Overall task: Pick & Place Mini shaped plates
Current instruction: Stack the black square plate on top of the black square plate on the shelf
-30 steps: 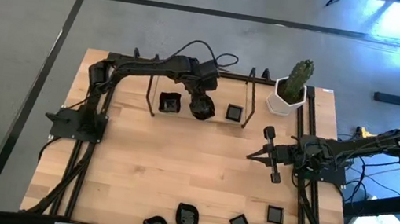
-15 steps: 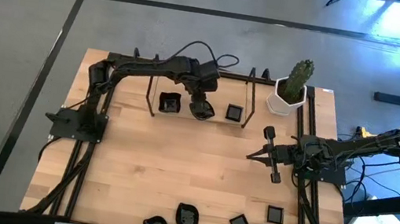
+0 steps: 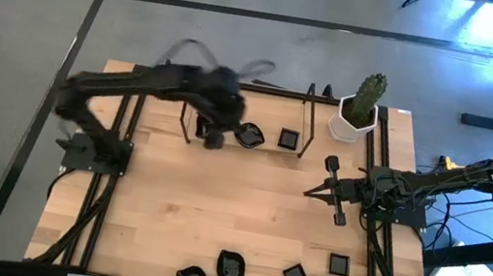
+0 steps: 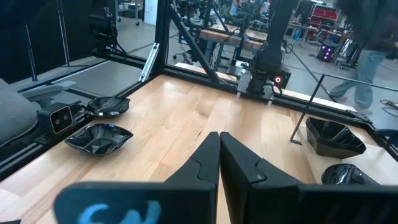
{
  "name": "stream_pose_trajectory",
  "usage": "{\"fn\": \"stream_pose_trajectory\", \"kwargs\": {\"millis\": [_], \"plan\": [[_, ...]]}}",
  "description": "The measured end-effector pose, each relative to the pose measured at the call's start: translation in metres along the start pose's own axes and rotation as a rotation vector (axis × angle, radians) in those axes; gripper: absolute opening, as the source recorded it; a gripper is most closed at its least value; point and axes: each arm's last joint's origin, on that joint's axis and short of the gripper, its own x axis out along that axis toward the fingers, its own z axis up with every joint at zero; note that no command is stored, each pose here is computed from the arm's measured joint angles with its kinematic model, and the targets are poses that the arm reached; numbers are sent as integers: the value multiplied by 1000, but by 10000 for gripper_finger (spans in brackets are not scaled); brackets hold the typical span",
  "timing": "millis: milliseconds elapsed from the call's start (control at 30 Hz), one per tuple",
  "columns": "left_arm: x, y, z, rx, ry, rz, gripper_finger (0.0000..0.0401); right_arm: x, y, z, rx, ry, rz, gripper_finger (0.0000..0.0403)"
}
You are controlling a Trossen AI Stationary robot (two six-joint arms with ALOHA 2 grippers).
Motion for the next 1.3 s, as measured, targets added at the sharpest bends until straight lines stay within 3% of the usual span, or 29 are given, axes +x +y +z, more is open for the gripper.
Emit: {"fn": "stream_pose_trajectory", "kwargs": {"millis": [100,200,433,667,1067,1300], "plan": [[-35,-15,-17,-48,-243,37,4,0,0,0,4,-1,0,14],[-52,-31,-56,-50,-416,49,2,0,0,0,11,-1,0,14],[-37,-55,-153,-126,-779,70,2,0,0,2,11,-21,-3,14],[-16,-64,-207,-30,-922,118,1,0,0,2,3,-24,-5,14],[1,-65,-232,-39,-895,195,3,3,0,1,25,-1,-7,14],[1,-65,-233,-40,-889,194,5,30,22,12,125,411,143,14]]}}
